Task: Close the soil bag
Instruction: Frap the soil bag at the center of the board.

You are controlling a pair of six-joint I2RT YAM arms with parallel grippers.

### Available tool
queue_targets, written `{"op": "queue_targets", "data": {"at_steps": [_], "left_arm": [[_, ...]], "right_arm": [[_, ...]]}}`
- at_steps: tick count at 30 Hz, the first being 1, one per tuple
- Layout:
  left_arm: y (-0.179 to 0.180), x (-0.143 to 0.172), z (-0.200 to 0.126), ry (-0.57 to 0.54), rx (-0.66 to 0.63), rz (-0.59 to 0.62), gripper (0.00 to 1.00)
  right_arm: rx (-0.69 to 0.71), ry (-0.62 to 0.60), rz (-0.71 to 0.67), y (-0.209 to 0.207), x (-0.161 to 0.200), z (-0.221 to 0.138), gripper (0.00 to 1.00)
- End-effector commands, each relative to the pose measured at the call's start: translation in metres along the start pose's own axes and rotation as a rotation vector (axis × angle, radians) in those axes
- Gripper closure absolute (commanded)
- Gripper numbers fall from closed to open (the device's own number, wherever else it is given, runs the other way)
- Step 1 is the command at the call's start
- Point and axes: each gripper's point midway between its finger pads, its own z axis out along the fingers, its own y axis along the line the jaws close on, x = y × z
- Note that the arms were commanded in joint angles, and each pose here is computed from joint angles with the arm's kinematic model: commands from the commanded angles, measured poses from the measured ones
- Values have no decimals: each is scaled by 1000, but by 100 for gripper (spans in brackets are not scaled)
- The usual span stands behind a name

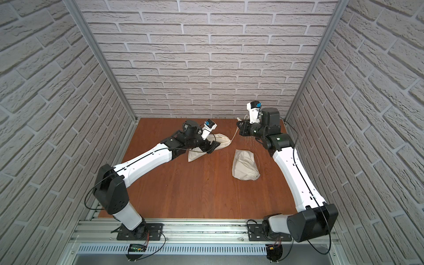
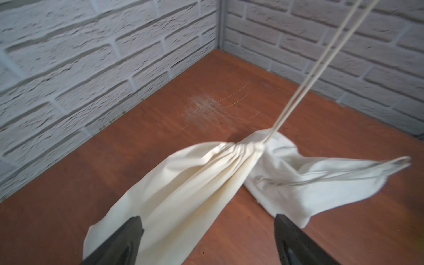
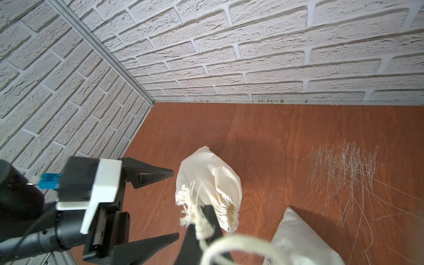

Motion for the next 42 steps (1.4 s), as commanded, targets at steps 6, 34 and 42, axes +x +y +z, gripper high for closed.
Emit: {"op": "queue_targets", "data": {"at_steps": [6, 34, 42], "left_arm": [[-47, -18, 32, 18, 378, 45, 19], [4, 80, 106, 315, 194, -15, 95], [59, 202, 79, 599, -175, -108, 83]], "right_arm": [[-9, -66, -59, 11, -16, -14, 97], [56, -164, -66, 0, -35, -54, 97], [91, -280, -30, -8, -61, -111, 97]]}}
